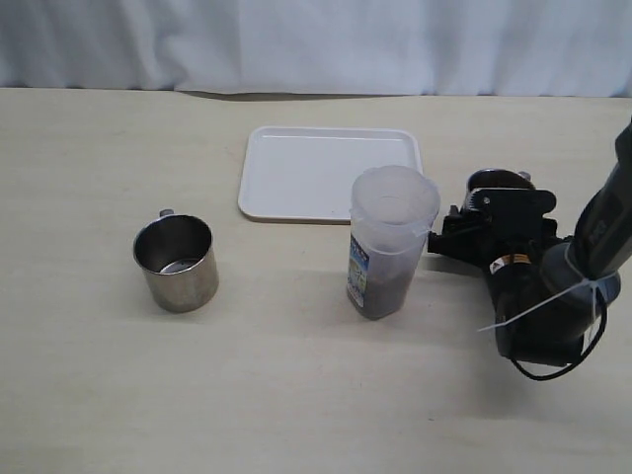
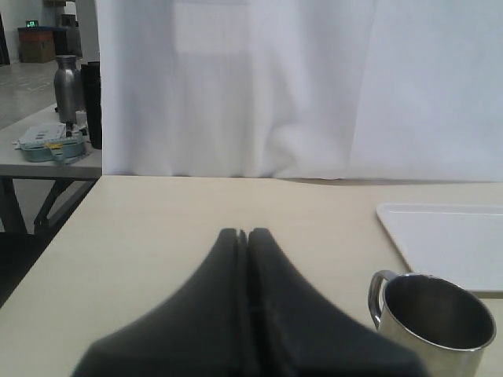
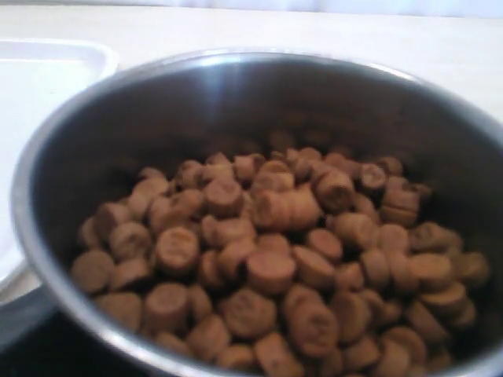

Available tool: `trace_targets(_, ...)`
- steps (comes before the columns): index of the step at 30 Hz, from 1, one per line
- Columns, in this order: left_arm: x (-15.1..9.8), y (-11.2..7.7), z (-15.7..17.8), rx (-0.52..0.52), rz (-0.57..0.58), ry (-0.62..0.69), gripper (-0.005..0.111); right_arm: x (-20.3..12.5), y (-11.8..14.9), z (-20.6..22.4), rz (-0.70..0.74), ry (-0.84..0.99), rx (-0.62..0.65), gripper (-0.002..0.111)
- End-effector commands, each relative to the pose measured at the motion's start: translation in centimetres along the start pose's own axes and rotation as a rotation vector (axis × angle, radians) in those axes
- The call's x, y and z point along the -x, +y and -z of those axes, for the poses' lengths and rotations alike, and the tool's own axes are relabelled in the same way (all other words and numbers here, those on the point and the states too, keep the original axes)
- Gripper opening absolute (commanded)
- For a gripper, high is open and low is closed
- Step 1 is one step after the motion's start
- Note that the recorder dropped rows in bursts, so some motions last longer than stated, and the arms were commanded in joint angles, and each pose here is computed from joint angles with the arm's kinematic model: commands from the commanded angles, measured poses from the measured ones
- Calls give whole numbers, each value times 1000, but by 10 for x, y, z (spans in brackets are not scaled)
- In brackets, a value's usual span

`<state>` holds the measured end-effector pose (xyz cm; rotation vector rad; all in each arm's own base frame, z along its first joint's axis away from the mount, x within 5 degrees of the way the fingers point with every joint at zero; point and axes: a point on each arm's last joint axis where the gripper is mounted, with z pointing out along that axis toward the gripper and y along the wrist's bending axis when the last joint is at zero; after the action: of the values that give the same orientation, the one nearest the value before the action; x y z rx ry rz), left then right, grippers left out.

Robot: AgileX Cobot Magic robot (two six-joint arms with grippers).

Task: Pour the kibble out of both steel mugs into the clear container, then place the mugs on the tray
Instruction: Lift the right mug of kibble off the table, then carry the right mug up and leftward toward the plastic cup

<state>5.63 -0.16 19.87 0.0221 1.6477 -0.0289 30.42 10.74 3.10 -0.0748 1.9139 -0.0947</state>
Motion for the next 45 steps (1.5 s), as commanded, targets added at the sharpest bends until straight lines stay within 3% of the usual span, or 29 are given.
trace_targets(1, 1, 0, 0, -7, 3, -14, 0, 14, -6, 4, -37, -48, -39, 5)
trace_targets(5, 1, 0, 0, -7, 3, -14, 0, 29, -6, 17, -10, -80, 20, 5)
trace_targets(8, 1, 0, 0, -7, 3, -14, 0, 44, -11, 30, 124, -113, 14, 5)
trace_targets(12, 1, 0, 0, -7, 3, -14, 0, 66, -18, 50, 138, -162, 34, 5)
trace_targets(16, 1, 0, 0, -7, 3, -14, 0, 86, -17, 61, 197, -111, 86, 5)
trace_targets(21, 1, 0, 0, -7, 3, -14, 0, 114, -20, 82, 159, -87, 142, 5)
trace_targets(25, 1, 0, 0, -7, 3, -14, 0, 135, -31, 101, 30, -64, 126, 5)
trace_targets(28, 1, 0, 0, -7, 3, -14, 0, 139, -30, 112, 211, -15, 184, 5)
trace_targets(34, 1, 0, 0, -7, 3, -14, 0, 155, -19, 110, 318, 103, 285, 5)
trace_targets(38, 1, 0, 0, -7, 3, -14, 0, 172, -33, 121, 440, 60, 183, 5)
trace_targets(43, 1, 0, 0, -7, 3, -14, 0, 193, -39, 131, 669, 70, 168, 5)
trace_targets(45, 1, 0, 0, -7, 3, -14, 0, 198, -44, 131, 676, 74, 102, 5)
